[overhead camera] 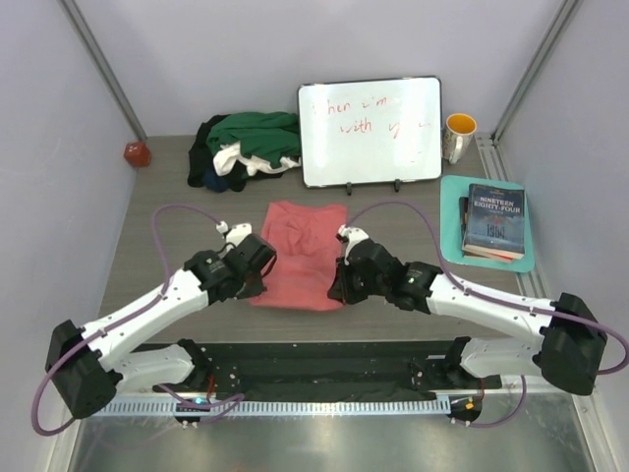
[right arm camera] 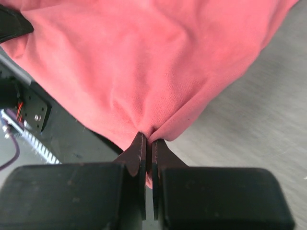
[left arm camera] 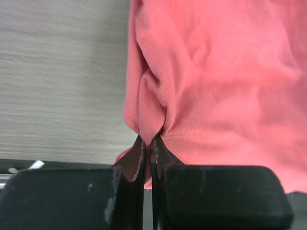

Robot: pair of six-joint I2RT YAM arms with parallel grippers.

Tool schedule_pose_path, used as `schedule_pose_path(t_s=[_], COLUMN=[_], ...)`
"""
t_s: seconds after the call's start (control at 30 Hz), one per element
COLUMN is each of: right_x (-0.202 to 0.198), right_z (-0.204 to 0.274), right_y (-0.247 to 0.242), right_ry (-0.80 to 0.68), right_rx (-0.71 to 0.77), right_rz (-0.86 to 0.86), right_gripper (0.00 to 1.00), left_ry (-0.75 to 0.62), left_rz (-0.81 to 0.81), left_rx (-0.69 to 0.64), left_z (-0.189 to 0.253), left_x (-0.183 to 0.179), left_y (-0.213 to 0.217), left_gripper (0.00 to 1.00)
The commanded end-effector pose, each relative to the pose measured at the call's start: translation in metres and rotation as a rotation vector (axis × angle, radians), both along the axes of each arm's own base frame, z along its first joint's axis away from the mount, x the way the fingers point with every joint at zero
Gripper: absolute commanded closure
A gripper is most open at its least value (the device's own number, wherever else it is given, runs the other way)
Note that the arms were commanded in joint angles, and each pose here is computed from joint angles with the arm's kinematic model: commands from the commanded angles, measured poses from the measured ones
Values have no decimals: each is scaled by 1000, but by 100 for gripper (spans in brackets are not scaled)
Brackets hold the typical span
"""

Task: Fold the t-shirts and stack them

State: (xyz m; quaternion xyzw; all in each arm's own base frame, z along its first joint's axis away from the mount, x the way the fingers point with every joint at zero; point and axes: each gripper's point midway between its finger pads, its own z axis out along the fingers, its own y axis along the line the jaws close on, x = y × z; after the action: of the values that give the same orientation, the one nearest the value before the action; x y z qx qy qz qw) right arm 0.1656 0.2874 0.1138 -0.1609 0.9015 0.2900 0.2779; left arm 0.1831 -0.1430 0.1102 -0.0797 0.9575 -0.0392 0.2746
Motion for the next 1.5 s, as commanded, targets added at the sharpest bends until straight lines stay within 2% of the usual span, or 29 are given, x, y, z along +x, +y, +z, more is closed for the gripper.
schedule_pose_path(t_s=[0.0,0.13,0.2,0.4,0.5,0.7,0.83,1.27,1.3,1.4,1.43,1.47], right_x=[36,68,82,120,137,172,191,224,225,234,238,241], right_z=[23,35,34,40,43,40,18,-1,-1,-6,-6,-5], right_y=[-17,-32,-40,-39,-34,-25,-29,-28,-28,-32,-33,-35], right_ry=[-104,-122,-128,-161,-169,-170,-129,-136,-139,-139,-146,-149], right_rx=[-61,-57,-77,-119,-130,-158,-191,-208,-210,-219,-212,-207], right_rz=[-68,-130,-155,-186,-190,-201,-236,-289,-293,-330,-344,-364], right_gripper=[99,99,99,99,99,99,99,99,98,87,77,73], left_ry=[-45,-93,-76,-105,-87,-53,-44,-29,-10,-8,-7,-4], left_rz=[52,78,70,71,71,73,70,33,21,-11,-22,-38], left_rx=[117,134,173,184,207,222,234,218,227,214,209,199], left_z=[17,37,34,52,46,27,18,3,-6,-10,-14,-17], left_x=[31,68,83,136,156,185,204,265,267,275,277,279], left_y=[22,22,20,6,1,-4,-7,-30,-31,-39,-41,-45], left_gripper=[100,100,100,100,100,100,100,99,100,93,82,78])
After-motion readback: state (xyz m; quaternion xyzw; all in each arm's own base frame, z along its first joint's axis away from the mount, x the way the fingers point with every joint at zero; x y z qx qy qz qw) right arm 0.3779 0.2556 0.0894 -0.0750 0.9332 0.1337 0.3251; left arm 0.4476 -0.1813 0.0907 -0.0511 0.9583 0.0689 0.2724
